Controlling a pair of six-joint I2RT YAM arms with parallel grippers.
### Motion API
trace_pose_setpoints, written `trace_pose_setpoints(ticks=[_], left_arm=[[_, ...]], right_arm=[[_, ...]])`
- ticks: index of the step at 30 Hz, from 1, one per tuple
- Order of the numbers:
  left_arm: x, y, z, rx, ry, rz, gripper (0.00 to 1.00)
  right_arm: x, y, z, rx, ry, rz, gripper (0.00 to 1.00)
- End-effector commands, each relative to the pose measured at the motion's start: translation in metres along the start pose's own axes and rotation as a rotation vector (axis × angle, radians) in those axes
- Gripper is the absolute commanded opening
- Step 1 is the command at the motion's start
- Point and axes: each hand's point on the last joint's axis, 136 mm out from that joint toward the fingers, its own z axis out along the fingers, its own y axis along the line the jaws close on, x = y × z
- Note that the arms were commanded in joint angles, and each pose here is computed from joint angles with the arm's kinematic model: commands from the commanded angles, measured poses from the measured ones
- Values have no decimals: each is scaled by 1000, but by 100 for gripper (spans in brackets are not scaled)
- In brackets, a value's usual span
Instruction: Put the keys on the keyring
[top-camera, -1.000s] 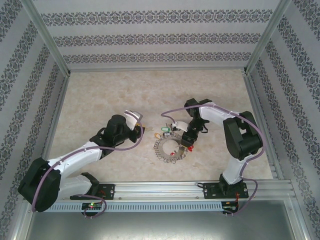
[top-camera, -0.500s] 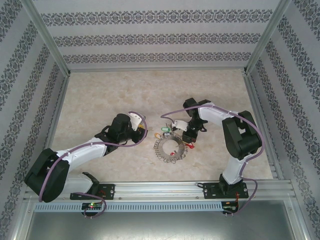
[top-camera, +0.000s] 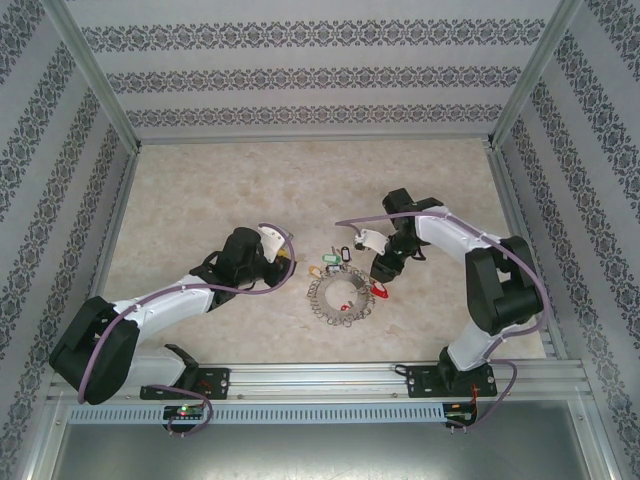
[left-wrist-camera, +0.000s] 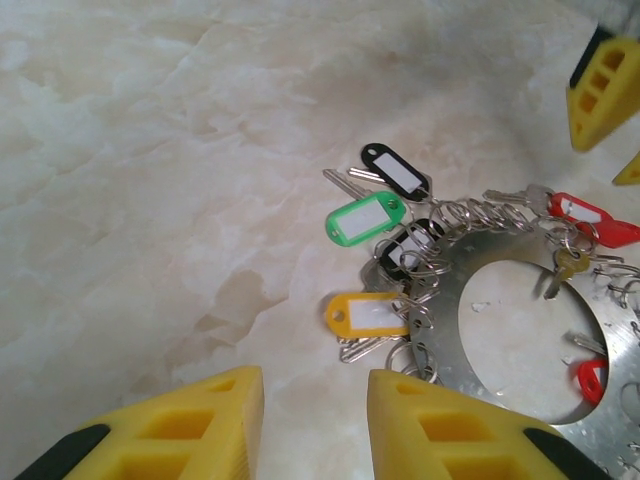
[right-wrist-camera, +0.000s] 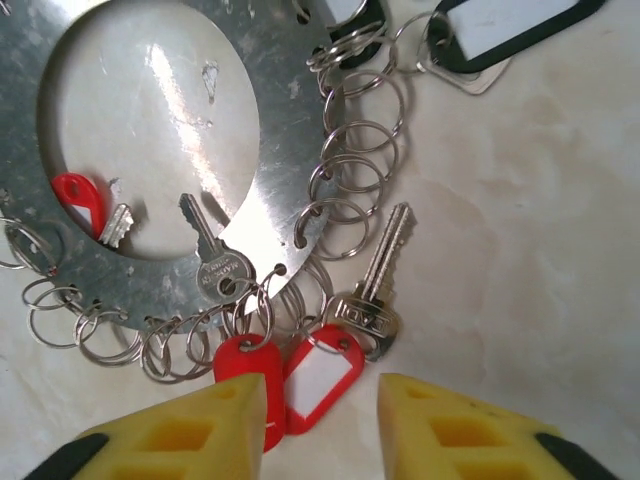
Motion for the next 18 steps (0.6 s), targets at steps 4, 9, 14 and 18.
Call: trace_pose_setpoints(ticks=[4, 9, 14, 18], left_arm=[[-20, -17, 4, 63, -57, 80, 34], [-22, -25, 8, 89, -53, 107, 34], [-24, -21, 7, 66, -70, 92, 34], [-23, -19, 7, 58, -79, 63, 34]], right_arm=[[23, 22, 0, -23, 67, -15, 41], [22, 32, 8, -53, 90, -73, 36], [25, 41, 13, -34, 78, -168, 17], [22, 51, 10, -8, 21, -242, 12]])
